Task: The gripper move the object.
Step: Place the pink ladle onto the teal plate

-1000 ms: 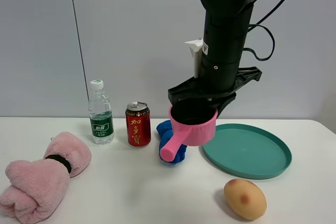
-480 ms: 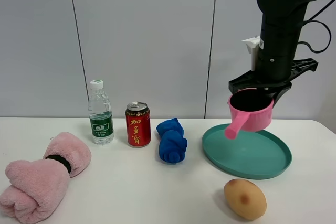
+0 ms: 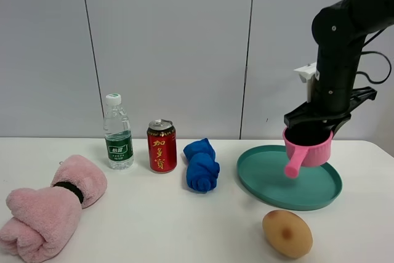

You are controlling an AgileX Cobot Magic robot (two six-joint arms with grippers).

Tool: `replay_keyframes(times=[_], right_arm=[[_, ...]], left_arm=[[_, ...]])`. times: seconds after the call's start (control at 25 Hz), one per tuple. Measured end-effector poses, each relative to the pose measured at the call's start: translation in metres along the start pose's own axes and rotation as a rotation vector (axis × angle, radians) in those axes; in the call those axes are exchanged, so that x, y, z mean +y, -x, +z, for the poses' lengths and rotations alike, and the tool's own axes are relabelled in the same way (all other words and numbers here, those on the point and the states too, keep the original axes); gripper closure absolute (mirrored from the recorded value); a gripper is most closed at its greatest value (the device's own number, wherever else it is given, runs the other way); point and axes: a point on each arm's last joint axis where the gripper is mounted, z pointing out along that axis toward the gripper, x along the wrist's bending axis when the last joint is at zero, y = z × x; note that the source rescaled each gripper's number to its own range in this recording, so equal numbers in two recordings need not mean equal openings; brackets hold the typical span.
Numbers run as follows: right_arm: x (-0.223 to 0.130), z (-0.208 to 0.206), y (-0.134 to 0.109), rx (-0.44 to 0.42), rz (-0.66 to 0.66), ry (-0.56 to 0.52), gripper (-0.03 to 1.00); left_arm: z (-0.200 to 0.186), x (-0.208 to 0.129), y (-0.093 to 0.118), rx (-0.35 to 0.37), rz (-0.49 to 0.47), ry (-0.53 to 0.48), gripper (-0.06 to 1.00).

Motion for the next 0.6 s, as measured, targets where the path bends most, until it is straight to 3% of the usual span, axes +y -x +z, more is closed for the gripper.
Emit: replay_keyframes(times=[0.28,0.6], right_arm=[[0.006,0.043,-0.018,0.081,0.091,0.035,0.97],[-0.004,0.074,-0.030,0.106,0.133,-0.051,0.97]], left_arm=[[0.000,0.000,0.000,0.000,0.000,0.000,-0.06],[0.000,0.000,0.000,0.000,0.000,0.000,-0.06]])
